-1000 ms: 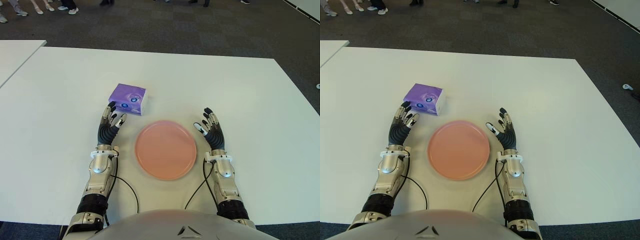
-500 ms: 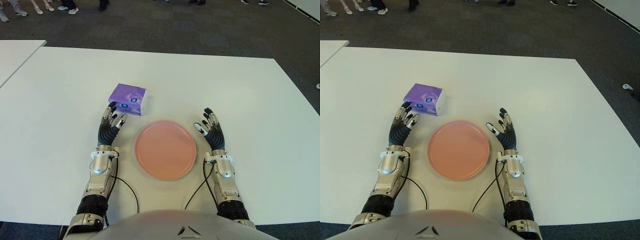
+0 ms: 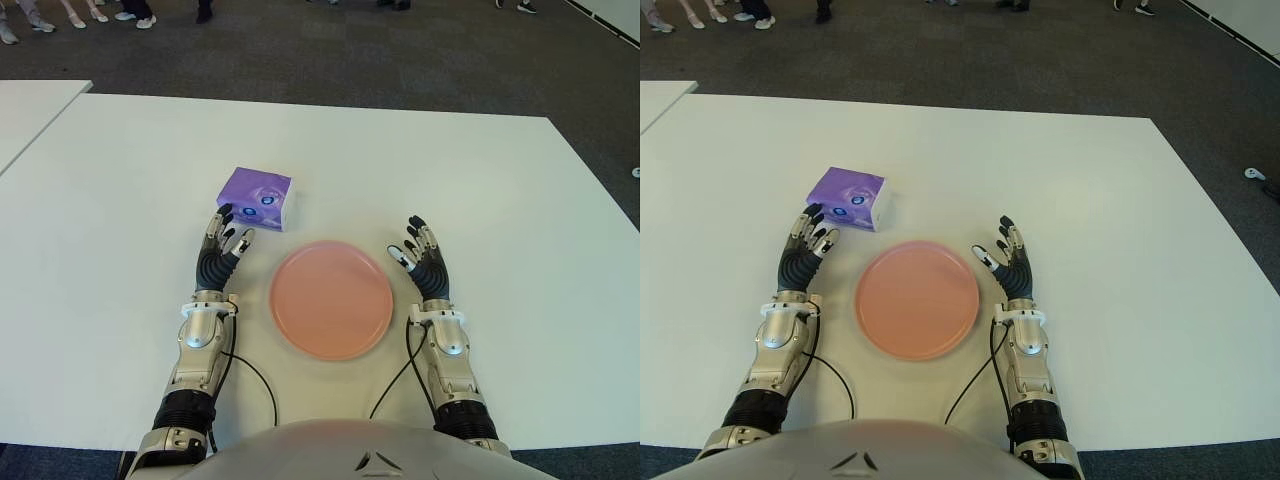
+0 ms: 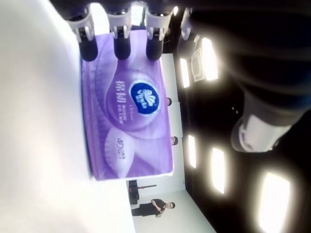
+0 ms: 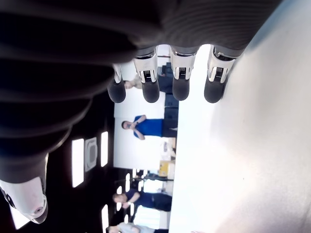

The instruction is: Put the tissue paper into the plate.

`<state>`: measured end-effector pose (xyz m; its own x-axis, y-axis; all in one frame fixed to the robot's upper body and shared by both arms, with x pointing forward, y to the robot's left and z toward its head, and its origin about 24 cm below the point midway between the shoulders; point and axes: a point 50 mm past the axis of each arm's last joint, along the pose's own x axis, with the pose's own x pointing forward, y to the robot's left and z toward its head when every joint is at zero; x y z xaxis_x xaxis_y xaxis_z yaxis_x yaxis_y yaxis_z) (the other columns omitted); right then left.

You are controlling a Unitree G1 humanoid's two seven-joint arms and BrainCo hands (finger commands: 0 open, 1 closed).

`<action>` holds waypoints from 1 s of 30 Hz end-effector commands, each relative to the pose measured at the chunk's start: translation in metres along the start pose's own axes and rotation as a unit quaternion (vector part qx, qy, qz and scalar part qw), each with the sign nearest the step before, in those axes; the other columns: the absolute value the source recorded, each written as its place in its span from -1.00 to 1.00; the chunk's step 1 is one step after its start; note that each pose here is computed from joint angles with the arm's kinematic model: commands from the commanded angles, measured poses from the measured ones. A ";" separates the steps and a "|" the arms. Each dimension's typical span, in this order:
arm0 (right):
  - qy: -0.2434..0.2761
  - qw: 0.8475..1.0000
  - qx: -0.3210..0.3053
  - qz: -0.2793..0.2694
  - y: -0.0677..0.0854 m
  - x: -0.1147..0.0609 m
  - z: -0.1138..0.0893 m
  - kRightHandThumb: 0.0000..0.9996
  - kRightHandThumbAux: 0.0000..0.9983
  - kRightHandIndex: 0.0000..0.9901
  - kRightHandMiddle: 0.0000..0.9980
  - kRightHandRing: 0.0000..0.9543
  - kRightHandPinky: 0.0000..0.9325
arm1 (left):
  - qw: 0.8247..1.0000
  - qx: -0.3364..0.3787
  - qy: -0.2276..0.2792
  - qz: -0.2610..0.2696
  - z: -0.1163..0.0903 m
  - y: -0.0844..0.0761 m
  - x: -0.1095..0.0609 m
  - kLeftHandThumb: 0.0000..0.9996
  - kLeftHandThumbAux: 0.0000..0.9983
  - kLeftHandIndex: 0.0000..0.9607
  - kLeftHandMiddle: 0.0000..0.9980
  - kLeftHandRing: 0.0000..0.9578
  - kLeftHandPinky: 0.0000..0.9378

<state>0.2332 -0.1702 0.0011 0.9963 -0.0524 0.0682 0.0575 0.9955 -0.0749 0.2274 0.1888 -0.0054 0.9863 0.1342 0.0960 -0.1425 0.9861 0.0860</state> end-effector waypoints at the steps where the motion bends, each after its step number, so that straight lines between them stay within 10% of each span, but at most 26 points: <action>1: 0.027 1.000 0.006 -0.002 0.001 -0.004 -0.010 -1.00 0.21 -1.00 -1.00 -1.00 -1.00 | 0.998 0.035 -0.060 0.006 0.030 0.022 0.018 -1.00 0.12 -1.00 -1.00 -1.00 -1.00; 30: 0.028 1.000 0.004 0.001 0.002 0.001 -0.014 -1.00 0.12 -1.00 -1.00 -1.00 -1.00 | 0.919 0.232 -0.315 0.045 0.133 0.056 0.095 -0.96 0.02 -1.00 -1.00 -1.00 -1.00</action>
<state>0.2422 -0.1682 0.0012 0.9949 -0.0492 0.0878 0.0558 0.9957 -0.0744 0.2993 0.2455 0.1386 0.7508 0.0224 0.6602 -0.3873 0.8245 0.4124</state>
